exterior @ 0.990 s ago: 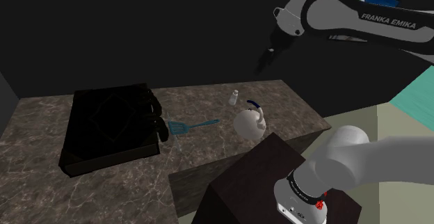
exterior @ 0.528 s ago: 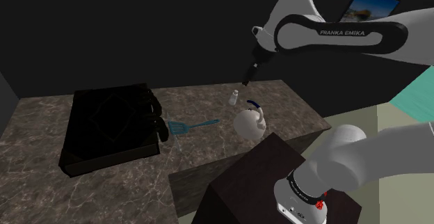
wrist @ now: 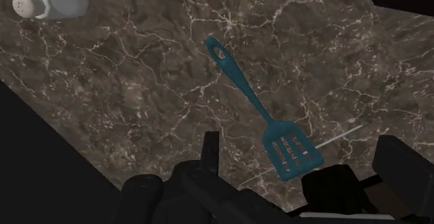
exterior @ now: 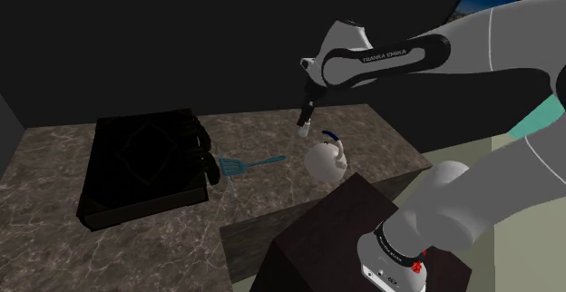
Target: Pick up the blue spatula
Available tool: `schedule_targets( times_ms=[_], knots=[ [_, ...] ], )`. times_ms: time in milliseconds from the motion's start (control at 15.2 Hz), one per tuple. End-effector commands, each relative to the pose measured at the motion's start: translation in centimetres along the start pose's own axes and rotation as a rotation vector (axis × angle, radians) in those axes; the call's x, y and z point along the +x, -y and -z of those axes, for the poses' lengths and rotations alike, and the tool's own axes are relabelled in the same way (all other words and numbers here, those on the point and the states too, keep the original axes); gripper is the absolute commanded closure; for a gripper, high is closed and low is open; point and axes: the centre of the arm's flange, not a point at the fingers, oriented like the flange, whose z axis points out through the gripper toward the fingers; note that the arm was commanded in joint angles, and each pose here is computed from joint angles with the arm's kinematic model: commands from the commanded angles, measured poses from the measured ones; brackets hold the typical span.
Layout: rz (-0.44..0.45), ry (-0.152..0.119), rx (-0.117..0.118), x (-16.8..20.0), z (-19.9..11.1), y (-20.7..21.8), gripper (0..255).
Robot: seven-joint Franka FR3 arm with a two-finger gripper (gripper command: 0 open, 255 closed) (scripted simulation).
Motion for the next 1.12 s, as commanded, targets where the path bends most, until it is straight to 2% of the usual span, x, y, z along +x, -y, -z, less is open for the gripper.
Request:
schedule_targets(
  times_ms=[0,1056],
  knots=[
    [0.060,0.002,0.011,1.0,-2.4,-0.3,0],
    [0.512,0.028,0.115,8.8,-22.4,-0.5,0]
  ],
)
